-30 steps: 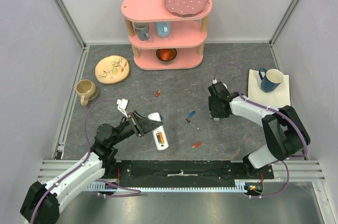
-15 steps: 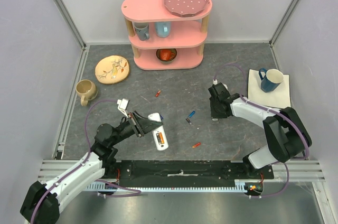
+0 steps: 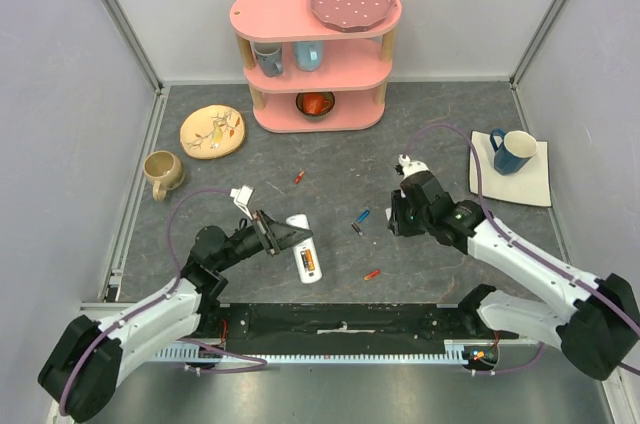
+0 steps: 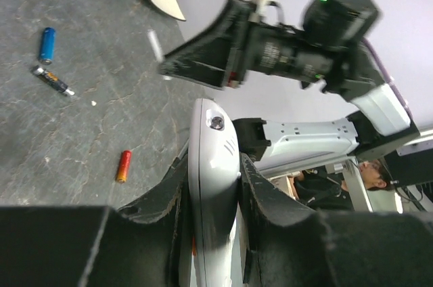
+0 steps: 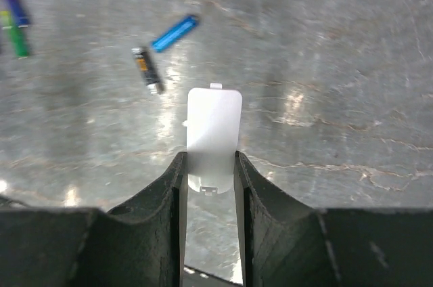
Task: Load the batteries into the remote control
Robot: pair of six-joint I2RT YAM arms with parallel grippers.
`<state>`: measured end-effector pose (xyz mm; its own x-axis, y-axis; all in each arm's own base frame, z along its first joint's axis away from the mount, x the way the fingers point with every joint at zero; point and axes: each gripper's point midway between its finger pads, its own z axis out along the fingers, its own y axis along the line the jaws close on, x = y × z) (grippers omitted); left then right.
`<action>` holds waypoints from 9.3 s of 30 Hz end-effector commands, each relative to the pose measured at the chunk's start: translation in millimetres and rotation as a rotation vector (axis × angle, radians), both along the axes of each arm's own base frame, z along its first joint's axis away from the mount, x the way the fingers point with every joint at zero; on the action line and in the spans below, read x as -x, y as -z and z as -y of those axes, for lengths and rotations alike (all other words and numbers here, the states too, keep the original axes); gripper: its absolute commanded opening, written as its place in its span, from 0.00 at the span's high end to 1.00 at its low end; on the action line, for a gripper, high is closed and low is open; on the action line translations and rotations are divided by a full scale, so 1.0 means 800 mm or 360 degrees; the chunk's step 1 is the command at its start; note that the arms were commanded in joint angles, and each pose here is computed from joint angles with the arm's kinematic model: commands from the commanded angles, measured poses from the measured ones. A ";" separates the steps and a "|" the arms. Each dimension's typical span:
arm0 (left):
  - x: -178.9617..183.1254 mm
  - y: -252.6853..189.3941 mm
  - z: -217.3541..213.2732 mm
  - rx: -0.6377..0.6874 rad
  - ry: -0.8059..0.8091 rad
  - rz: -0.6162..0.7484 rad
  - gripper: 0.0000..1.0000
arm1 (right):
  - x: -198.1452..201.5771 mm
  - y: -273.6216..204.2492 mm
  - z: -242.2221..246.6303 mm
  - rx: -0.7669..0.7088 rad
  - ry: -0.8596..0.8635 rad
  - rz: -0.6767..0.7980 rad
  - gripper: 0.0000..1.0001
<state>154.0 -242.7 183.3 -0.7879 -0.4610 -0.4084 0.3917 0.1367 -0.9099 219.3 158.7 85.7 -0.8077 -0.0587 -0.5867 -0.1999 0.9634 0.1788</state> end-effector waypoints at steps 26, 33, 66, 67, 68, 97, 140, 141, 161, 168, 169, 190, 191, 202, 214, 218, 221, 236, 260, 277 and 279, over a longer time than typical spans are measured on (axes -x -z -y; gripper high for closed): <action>-0.073 -0.017 0.003 0.0132 -0.0409 -0.0002 0.98 | 0.096 -0.153 -0.199 -0.0123 -0.0713 -0.0172 1.00; -0.078 -0.002 -0.009 0.0053 -0.0527 -0.0046 0.98 | 0.107 -0.141 -0.224 -0.0096 -0.0734 -0.0214 1.00; -0.063 0.002 0.001 0.0001 -0.0452 -0.0048 0.98 | 0.097 -0.117 -0.236 0.0125 -0.0745 -0.0176 1.00; -0.062 0.001 0.001 0.0001 -0.0450 -0.0045 0.98 | 0.096 -0.118 -0.237 0.0124 -0.0747 -0.0174 1.00; -0.063 0.002 0.001 -0.0001 -0.0452 -0.0047 0.98 | 0.096 -0.117 -0.236 0.0129 -0.0748 -0.0176 1.00; -0.067 -0.001 -0.004 -0.0018 -0.0500 -0.0030 0.98 | 0.102 -0.111 -0.237 0.0119 -0.0756 -0.0209 1.00; -0.045 -0.024 0.005 0.0109 -0.0387 0.0013 0.98 | 0.093 -0.096 -0.244 0.0157 -0.0726 -0.0194 0.89; -0.045 -0.023 0.005 0.0108 -0.0387 0.0009 0.98 | 0.095 -0.095 -0.244 0.0155 -0.0731 -0.0198 0.86; -0.048 -0.018 0.004 0.0082 -0.0405 -0.0003 0.98 | 0.094 -0.103 -0.243 0.0088 -0.0701 -0.0155 0.43; -0.050 -0.017 0.006 0.0070 -0.0406 -0.0003 0.98 | 0.096 -0.112 -0.244 0.0041 -0.0712 -0.0150 0.35; -0.050 -0.017 0.006 0.0068 -0.0406 -0.0005 0.98 | 0.098 -0.115 -0.244 0.0031 -0.0717 -0.0148 0.35; -0.024 -0.029 0.008 0.0207 -0.0223 0.0012 0.98 | 0.097 -0.163 -0.199 -0.1164 -0.0740 0.0140 0.10; -0.020 -0.033 0.010 0.0221 -0.0187 0.0028 0.98 | 0.104 -0.157 -0.198 -0.1205 -0.0763 0.0129 0.09; -0.020 -0.035 0.023 0.0185 -0.0117 0.0018 0.98 | 0.112 -0.161 -0.205 -0.1472 -0.0831 0.0164 0.09; -0.014 -0.053 0.023 0.0229 -0.0082 0.0057 0.98 | 0.119 -0.128 -0.217 -0.1416 -0.0925 0.0031 0.28; -0.014 -0.054 0.023 0.0237 -0.0078 0.0056 0.98 | 0.123 -0.128 -0.222 -0.1448 -0.0957 0.0005 0.31; -0.014 -0.054 0.023 0.0235 -0.0073 0.0051 0.98 | 0.126 -0.126 -0.225 -0.1472 -0.0970 -0.0027 0.34; -0.010 -0.062 0.025 0.0256 -0.0044 0.0070 0.98 | 0.125 -0.104 -0.227 -0.1452 -0.0918 -0.0113 0.62; -0.010 -0.065 0.023 0.0270 -0.0055 0.0085 0.98 | 0.144 -0.094 -0.240 -0.1439 -0.0986 -0.0218 0.64; -0.006 -0.059 0.022 0.0247 -0.0042 0.0085 0.98 | 0.115 -0.145 -0.239 -0.1625 -0.0884 -0.0046 0.37; -0.005 -0.059 0.022 0.0246 -0.0037 0.0085 0.98 | 0.114 -0.148 -0.242 -0.1630 -0.0901 -0.0047 0.38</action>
